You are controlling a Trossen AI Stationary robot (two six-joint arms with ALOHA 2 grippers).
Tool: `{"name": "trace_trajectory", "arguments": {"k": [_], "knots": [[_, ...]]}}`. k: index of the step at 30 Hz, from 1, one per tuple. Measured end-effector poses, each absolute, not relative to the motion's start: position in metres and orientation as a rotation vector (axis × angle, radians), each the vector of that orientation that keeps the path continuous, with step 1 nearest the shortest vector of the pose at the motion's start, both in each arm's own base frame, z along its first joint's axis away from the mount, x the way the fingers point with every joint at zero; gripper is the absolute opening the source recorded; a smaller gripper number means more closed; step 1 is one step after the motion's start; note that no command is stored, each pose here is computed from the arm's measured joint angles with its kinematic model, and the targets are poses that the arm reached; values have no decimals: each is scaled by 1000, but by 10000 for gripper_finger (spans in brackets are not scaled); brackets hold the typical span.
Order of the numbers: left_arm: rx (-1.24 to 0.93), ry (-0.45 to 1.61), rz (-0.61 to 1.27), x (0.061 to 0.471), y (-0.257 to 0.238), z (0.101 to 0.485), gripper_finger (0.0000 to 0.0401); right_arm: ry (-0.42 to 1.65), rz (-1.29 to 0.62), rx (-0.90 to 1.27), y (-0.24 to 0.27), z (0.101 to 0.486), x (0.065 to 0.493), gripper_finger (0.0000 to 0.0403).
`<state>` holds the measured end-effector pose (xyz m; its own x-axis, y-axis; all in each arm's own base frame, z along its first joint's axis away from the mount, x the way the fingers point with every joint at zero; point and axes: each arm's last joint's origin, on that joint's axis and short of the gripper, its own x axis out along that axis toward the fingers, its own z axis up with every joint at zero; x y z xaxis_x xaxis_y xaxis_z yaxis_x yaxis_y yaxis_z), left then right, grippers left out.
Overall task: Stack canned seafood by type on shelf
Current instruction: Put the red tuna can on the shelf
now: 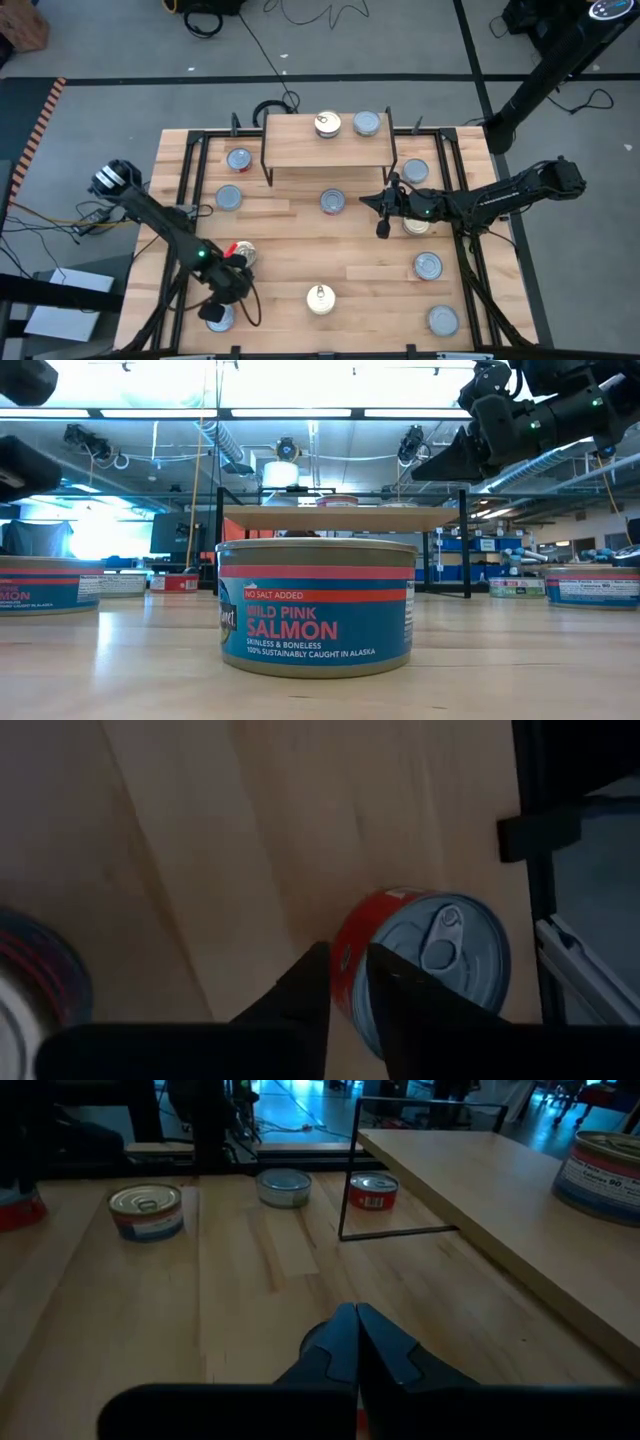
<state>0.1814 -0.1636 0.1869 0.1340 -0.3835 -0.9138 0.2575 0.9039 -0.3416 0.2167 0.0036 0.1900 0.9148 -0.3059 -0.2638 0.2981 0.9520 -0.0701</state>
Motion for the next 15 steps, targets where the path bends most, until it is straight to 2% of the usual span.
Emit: {"name": "trace_trajectory", "arguments": {"k": [10,15], "knots": [[-252,1554,-396,184,-170,165,87,280,-311,-30,4,190,217,7],[-261,1560,-352,184,-170,162,72,285,-311,-30,4,189,216,7]]}}
